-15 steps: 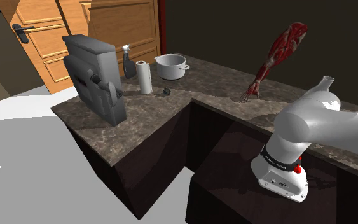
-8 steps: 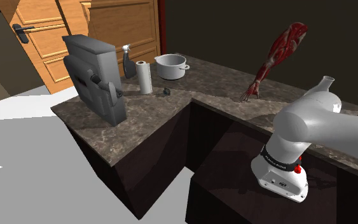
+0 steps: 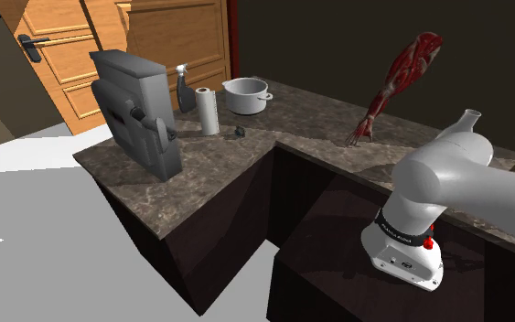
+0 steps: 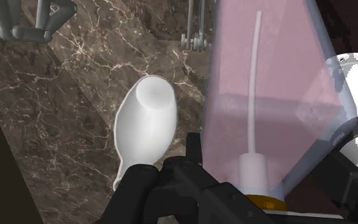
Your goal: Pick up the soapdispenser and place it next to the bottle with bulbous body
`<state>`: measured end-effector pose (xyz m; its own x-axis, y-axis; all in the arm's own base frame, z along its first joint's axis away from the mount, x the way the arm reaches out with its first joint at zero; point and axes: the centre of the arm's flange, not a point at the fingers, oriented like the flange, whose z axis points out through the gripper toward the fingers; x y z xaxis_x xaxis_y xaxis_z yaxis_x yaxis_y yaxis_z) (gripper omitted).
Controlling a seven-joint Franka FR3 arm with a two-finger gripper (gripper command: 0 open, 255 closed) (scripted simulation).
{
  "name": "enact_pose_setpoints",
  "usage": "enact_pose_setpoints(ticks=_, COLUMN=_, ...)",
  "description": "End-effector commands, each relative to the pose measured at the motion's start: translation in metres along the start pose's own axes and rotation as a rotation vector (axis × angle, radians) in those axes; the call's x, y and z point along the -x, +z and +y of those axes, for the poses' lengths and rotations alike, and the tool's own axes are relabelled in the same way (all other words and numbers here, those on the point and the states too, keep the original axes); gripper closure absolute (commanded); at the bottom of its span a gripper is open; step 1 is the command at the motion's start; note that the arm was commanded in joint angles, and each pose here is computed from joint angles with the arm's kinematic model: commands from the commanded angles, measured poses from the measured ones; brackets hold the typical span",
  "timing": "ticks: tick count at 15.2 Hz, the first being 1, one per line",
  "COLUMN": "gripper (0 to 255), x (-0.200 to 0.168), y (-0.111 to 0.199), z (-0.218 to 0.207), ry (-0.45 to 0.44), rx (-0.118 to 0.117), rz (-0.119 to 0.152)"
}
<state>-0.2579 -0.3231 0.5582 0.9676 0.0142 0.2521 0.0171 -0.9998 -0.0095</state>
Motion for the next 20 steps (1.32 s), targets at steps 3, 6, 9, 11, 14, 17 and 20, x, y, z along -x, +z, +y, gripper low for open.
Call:
enact_pose_setpoints(ticks=3, gripper=255, x=0.006, y=0.022, z=0.002, ry=0.000, rx=0.000, rz=0.000)
enact_pose_setpoints(ticks=6, gripper=255, x=0.010, y=0.038, z=0.002, ry=0.000, rx=0.000, rz=0.000)
enact_pose_setpoints(ticks=9, gripper=255, x=0.014, y=0.053, z=0.002, ry=0.000, rx=0.000, rz=0.000)
enact_pose_setpoints(ticks=11, gripper=255, x=0.017, y=0.063, z=0.002, ry=0.000, rx=0.000, rz=0.000)
enact_pose_setpoints(ticks=14, gripper=255, x=0.021, y=0.079, z=0.002, ry=0.000, rx=0.000, rz=0.000)
enact_pose_setpoints(ticks=17, gripper=255, x=0.025, y=0.094, z=0.002, ry=0.000, rx=0.000, rz=0.000)
enact_pose_setpoints(ticks=20, gripper=255, x=0.029, y=0.109, z=0.002, ry=0.000, rx=0.000, rz=0.000)
